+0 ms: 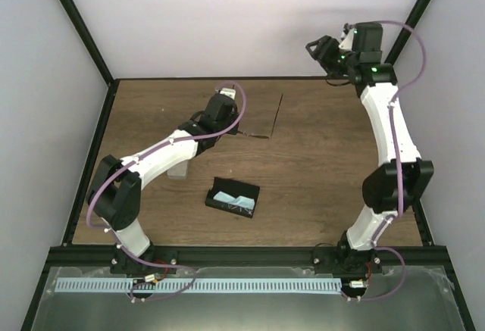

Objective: Organize the sunglasses
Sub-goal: Fold the sunglasses.

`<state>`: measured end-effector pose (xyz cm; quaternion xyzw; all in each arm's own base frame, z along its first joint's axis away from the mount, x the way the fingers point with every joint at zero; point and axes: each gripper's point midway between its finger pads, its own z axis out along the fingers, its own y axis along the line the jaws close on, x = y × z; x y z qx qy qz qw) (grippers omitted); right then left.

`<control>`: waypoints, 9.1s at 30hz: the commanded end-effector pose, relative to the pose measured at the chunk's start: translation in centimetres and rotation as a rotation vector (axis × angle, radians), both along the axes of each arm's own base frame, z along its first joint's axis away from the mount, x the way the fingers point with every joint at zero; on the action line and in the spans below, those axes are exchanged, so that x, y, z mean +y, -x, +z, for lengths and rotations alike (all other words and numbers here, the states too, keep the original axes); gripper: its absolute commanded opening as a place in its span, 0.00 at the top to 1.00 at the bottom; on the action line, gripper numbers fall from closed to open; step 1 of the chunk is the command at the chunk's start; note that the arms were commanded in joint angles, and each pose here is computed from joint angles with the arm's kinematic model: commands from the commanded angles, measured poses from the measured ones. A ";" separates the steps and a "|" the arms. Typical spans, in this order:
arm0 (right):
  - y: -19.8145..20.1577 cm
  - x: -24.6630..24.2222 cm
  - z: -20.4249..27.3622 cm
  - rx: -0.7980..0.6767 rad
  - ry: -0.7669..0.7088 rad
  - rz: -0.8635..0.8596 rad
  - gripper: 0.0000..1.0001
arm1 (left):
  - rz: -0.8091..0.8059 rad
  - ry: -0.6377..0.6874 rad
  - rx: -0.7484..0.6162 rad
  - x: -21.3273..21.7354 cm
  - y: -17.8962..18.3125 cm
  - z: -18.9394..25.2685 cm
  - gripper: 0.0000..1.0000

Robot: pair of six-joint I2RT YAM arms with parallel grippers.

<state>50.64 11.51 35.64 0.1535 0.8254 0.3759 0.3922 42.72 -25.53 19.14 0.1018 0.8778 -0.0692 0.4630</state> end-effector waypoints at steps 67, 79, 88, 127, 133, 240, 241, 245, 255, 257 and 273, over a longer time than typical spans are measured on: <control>8.7 11.1 -11.2 0.087 0.385 0.421 0.99 | -0.074 0.020 -0.095 -2.0 2.7 3.5 0.83; 10.2 10.6 -9.8 -0.008 0.410 0.445 0.99 | 0.224 0.298 -0.129 6.6 2.9 9.5 0.25; 12.4 10.8 -8.5 -0.041 0.367 0.486 0.99 | 0.182 0.302 0.026 5.3 -1.4 6.8 0.36; 11.7 9.4 -5.5 -0.129 0.392 0.373 0.99 | -0.400 0.326 0.211 -6.4 3.8 6.6 0.25; 12.0 8.2 -3.8 -0.191 0.415 0.309 0.99 | -0.188 0.511 0.065 -0.7 1.8 12.9 0.02; 19.3 4.8 1.1 -0.446 0.417 0.234 0.39 | 0.022 1.269 0.542 -8.8 3.7 13.1 0.84; 19.3 4.8 1.3 -0.451 0.413 0.233 0.39 | 0.024 1.271 0.544 -8.7 3.7 13.1 0.84; 19.8 4.7 1.6 -0.458 0.407 0.239 0.39 | 0.034 1.274 0.549 -8.6 3.4 12.8 0.85; 22.4 0.9 3.3 -0.508 0.442 0.075 0.37 | 0.040 1.296 0.550 -8.3 2.5 12.8 0.85; 22.5 -1.4 2.8 -0.458 0.458 -0.051 0.37 | 0.037 1.301 0.548 -8.3 2.4 13.0 0.85; 13.5 0.4 3.5 -0.333 0.516 -0.113 0.99 | 0.041 1.280 0.553 -8.1 2.8 12.8 0.85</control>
